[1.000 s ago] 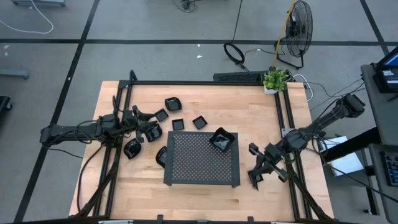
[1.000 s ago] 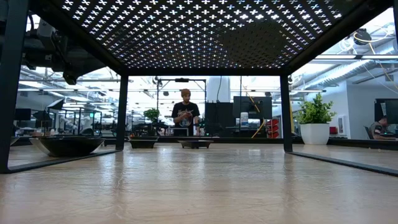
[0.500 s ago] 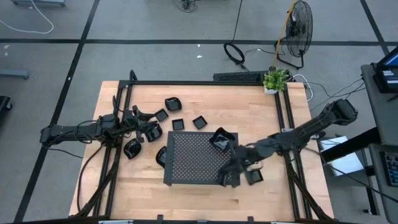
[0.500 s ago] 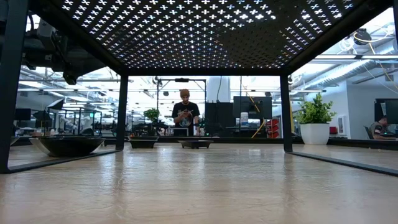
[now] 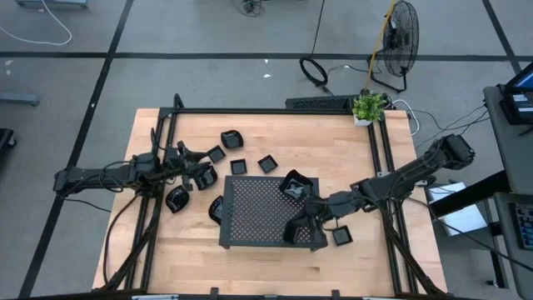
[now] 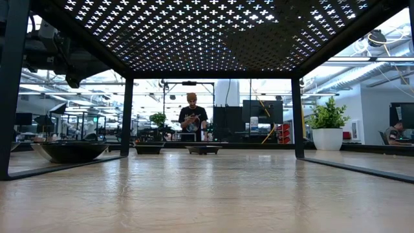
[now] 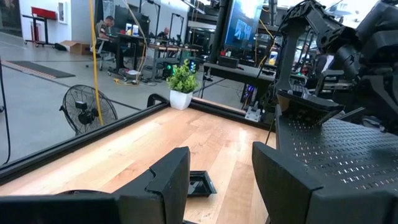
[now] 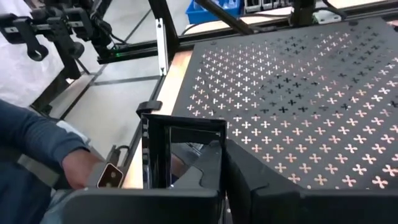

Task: Pick & Place Mini shaped plates
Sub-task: Put the black square plate on the shelf

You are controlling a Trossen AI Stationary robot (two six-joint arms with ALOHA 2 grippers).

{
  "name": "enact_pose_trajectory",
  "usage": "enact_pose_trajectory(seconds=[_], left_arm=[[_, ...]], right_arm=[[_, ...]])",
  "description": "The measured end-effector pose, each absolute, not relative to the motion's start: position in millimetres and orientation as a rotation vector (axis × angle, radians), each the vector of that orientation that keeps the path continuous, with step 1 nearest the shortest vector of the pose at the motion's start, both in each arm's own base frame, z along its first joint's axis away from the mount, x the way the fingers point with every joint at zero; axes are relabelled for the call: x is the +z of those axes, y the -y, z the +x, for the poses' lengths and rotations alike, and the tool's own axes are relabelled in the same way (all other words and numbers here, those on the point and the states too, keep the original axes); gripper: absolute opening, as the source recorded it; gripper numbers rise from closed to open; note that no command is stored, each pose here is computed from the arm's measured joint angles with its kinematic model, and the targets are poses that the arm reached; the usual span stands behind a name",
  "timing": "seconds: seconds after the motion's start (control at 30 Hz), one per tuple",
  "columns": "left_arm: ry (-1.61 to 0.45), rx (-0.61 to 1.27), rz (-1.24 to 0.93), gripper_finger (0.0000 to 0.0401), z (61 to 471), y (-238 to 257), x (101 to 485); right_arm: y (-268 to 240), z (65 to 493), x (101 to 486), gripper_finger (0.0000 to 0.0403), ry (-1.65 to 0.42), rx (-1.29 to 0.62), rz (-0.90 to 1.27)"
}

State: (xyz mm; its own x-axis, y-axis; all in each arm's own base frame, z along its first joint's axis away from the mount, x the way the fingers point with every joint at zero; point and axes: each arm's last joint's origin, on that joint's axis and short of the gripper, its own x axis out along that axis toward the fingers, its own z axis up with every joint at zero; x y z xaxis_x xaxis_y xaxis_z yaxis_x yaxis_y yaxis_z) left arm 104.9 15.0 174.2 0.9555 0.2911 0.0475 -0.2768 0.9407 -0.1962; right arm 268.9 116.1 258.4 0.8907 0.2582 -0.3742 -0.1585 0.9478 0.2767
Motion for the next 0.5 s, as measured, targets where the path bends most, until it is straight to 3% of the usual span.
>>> enact_pose_trajectory(seconds=[0.5], left_arm=[[0.076,0.29,-0.19,0.0177,104.9,-14.9,174.2]], right_arm=[[-115.3,267.3,254.4,0.0078,-0.458,0.215,0.2]])
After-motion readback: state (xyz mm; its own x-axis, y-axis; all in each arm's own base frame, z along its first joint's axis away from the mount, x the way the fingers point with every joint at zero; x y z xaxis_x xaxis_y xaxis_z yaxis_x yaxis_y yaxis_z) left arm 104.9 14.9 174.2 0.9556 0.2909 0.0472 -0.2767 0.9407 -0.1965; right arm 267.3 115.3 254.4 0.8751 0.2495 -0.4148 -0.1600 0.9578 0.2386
